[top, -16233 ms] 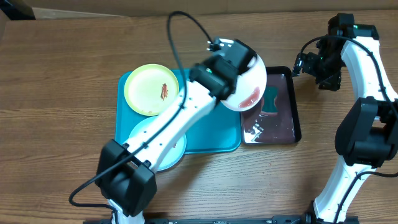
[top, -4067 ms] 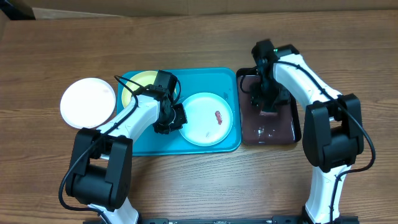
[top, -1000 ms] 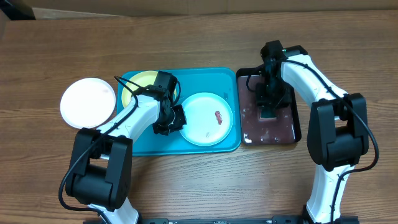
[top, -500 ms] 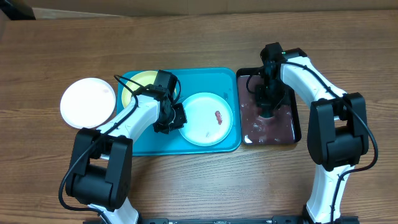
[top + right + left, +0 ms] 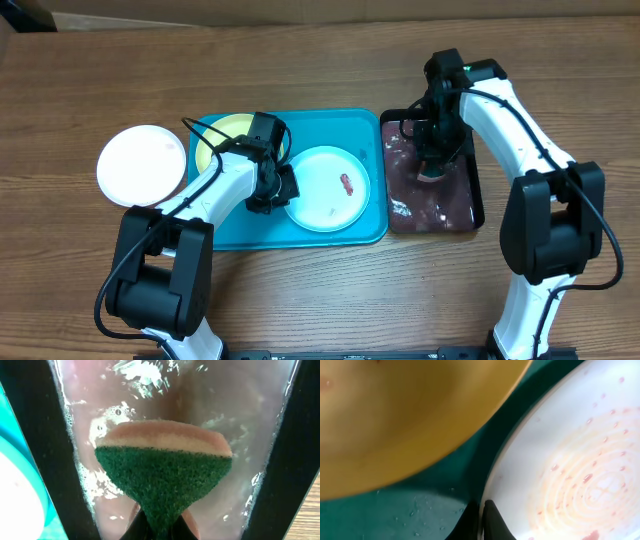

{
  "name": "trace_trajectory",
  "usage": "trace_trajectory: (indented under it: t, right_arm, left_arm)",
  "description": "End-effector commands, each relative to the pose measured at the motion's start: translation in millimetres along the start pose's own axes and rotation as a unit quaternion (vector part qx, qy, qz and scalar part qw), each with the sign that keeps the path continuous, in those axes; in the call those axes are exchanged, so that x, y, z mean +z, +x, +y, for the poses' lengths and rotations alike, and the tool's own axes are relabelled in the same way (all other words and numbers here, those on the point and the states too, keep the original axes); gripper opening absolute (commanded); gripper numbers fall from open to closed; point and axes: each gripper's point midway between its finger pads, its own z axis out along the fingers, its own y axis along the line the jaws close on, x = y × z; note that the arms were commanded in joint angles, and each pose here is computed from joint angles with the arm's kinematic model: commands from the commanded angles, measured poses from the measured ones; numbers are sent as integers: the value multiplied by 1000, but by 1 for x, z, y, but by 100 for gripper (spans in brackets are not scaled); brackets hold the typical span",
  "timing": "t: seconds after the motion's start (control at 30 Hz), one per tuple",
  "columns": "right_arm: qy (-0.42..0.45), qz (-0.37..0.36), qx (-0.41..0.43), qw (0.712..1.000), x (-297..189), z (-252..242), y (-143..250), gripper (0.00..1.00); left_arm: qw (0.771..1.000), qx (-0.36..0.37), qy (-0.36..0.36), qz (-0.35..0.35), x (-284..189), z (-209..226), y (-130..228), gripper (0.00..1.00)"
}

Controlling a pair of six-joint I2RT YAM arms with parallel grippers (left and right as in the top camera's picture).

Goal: Clean dirty plates on tray and stack at the side
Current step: 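Dip and rub the held sponge in the black tray water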

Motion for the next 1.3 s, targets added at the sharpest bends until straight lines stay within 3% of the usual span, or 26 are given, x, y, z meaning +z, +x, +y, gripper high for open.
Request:
trace_trajectory:
  t: [0.0, 0.23, 0.37, 0.83, 0.9, 0.97, 1.03, 1.13, 1.2, 1.23, 1.27]
  right_arm:
    - [-8, -28, -18, 999, -19, 2, -7, 4]
    - [-3, -10, -14, 1000, -28, 4, 2, 4]
    - [58, -19, -31, 998, -28, -4, 2, 4]
    - [34, -8, -36, 999, -22, 8, 7, 4]
    - [106, -11, 10, 994, -24, -17, 10, 4]
    - [96, -16, 50, 994, -24, -15, 8, 4]
    - [49, 4, -29, 998, -21, 2, 14, 4]
    - [139, -6, 45, 989, -28, -27, 17, 4]
    - [102, 5, 27, 994, -25, -14, 20, 4]
    - [102, 13, -7, 995, -25, -11, 22, 4]
    - [134, 6, 13, 991, -28, -22, 22, 4]
  left_arm:
    - [1000, 0, -23, 19, 3, 8, 10, 4]
    - [999, -17, -27, 22, 3, 10, 11, 4]
    - [999, -27, -28, 21, 3, 10, 11, 4]
    - [999, -26, -25, 18, 3, 9, 9, 4]
    - [999, -26, -25, 17, 3, 9, 9, 4]
    - [999, -26, -24, 18, 3, 9, 9, 4]
    - [999, -26, -24, 17, 3, 9, 9, 4]
    - [999, -26, -25, 18, 3, 9, 9, 4]
    - [999, -27, -26, 19, 3, 9, 10, 4]
    - [999, -28, -25, 18, 3, 9, 9, 4]
    - [999, -31, -25, 16, 3, 9, 9, 4]
